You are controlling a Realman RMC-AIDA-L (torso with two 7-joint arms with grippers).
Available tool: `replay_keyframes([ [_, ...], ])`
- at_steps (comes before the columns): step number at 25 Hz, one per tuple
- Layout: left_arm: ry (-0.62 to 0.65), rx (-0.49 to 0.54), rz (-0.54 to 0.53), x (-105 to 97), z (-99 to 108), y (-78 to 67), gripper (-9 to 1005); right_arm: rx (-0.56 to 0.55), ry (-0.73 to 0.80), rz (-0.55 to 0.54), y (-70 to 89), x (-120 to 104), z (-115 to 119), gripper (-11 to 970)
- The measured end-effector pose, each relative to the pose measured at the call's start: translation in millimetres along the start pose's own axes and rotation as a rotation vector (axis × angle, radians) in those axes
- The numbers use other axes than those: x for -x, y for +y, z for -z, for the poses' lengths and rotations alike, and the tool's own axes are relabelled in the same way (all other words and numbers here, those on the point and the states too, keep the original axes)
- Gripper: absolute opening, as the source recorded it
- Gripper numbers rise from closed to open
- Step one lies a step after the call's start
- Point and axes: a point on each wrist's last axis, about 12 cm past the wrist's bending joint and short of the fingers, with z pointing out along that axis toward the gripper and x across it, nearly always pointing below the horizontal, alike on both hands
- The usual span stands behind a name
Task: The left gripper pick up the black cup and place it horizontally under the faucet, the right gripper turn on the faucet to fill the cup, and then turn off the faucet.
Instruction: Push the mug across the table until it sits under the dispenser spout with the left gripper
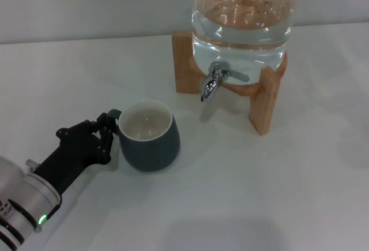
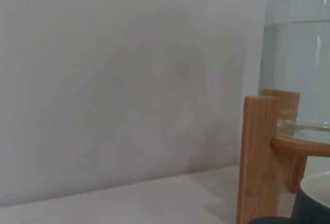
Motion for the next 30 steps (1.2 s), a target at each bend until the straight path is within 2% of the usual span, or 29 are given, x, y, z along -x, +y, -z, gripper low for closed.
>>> replay_keyframes([
  [15,0.002,-0.036,0.011,-0.7,-2.4,-8.8,101,-0.001,0.004,0.000,-0.1,-0.8,1.4,841],
  [30,0.020,-0.021,-0.016,5.2,-14.3,-1.0,101,0.001,0.007,0.000,0.0,-1.3,2.5,841],
])
